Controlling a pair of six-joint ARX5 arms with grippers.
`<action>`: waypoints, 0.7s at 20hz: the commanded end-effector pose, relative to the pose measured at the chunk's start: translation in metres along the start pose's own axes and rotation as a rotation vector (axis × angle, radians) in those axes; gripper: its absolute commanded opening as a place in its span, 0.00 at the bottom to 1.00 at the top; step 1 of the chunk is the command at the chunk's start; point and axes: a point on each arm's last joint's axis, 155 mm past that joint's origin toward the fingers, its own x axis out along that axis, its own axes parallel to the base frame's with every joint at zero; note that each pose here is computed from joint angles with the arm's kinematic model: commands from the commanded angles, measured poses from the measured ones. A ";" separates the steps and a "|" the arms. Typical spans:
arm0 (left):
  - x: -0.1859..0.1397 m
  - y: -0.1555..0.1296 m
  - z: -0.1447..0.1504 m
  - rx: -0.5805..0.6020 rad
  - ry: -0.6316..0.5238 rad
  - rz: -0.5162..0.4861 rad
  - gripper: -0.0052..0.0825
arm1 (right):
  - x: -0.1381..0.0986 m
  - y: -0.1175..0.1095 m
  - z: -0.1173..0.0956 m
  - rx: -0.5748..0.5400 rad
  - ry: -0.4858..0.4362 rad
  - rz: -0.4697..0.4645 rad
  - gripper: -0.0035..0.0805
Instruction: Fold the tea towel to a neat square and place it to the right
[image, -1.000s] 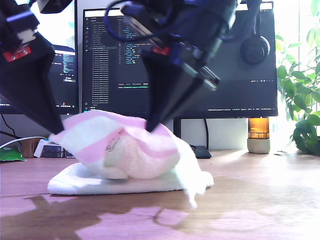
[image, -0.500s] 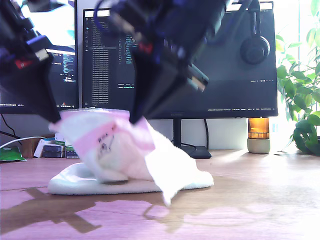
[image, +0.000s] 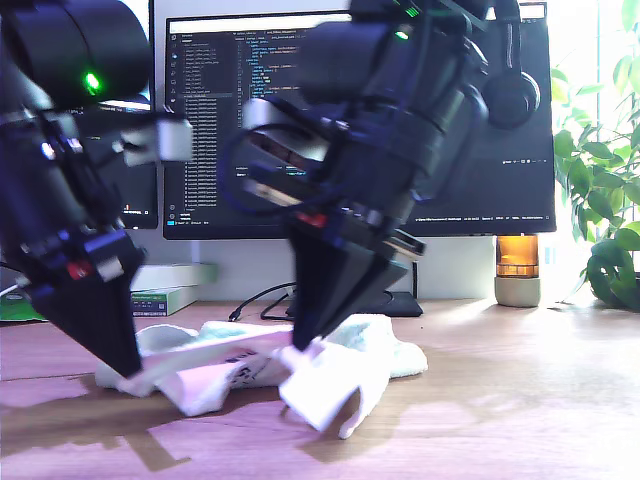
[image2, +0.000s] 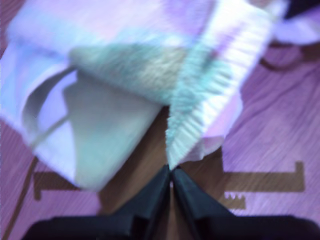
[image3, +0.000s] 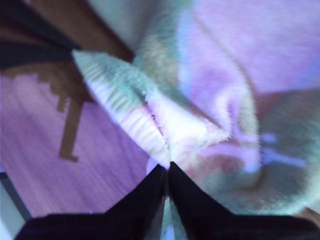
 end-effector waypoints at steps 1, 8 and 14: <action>0.003 0.000 -0.007 0.036 0.013 0.002 0.03 | -0.003 -0.002 0.002 0.004 -0.009 0.005 0.03; -0.001 -0.009 -0.007 0.114 0.004 -0.041 0.49 | -0.003 0.001 0.013 -0.008 -0.052 0.027 0.03; -0.007 -0.010 0.027 0.168 -0.133 -0.022 0.49 | -0.003 0.001 0.014 -0.009 -0.059 0.026 0.03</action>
